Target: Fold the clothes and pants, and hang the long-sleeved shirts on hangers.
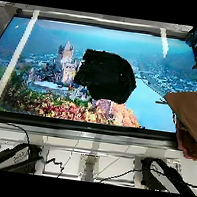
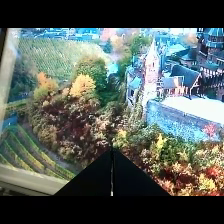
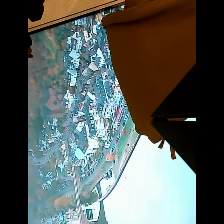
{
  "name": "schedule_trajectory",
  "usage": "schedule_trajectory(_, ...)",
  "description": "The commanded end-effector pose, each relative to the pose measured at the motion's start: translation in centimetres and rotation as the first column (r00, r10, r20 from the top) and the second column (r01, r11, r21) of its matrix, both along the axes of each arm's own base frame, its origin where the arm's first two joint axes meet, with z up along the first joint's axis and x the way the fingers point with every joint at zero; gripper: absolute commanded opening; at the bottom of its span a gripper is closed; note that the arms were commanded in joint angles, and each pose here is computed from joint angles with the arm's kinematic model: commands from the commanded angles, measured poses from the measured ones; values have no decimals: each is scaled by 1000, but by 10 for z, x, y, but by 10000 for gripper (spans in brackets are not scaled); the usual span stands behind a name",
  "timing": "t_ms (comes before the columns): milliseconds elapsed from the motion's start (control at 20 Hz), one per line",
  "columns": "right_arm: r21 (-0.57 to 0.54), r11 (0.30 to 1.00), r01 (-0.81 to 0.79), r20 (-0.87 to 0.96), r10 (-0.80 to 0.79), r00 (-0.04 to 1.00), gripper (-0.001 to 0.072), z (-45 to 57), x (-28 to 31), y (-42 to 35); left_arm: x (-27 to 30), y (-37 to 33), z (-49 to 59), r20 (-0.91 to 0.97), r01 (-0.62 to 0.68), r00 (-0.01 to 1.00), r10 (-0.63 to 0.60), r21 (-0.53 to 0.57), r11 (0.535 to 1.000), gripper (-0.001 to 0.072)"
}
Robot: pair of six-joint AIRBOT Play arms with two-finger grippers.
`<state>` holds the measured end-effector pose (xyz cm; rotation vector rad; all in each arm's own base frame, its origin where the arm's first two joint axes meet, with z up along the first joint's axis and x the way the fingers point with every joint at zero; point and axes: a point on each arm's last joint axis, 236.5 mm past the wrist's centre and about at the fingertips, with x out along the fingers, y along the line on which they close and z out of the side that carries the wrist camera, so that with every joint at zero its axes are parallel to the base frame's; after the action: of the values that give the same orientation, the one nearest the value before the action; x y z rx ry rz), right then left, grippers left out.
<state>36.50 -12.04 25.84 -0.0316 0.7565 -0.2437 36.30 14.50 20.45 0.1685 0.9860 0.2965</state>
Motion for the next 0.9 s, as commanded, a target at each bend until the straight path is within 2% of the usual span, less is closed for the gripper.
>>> schedule_trajectory(0, 0, 1000, 0, 2, 0, 1000, 26, 1, 0, 0, 0, 0, 0, 0, -1, 1000, 1, 0, 1000, 40)
schedule_trajectory(550, -16, 1000, 0, 57, 1, 998, 26, 11, 9, -2, 1, -1, 0, 2, 2, 1000, -2, -7, 1000, 40)
schedule_trajectory(700, -14, 1000, -2, 58, 3, 998, 26, 11, 9, -2, 19, -22, -8, 38, 52, 998, -48, -98, 994, 42)
schedule_trajectory(800, 15, 1000, -18, 57, 17, 998, 26, 9, 9, 6, 41, -53, -26, 54, 110, 994, -100, -243, 964, 54)
schedule_trajectory(850, 32, 999, -30, 64, 27, 998, 26, 9, 11, 10, 52, -70, -39, 50, 133, 991, -123, -326, 936, 207)
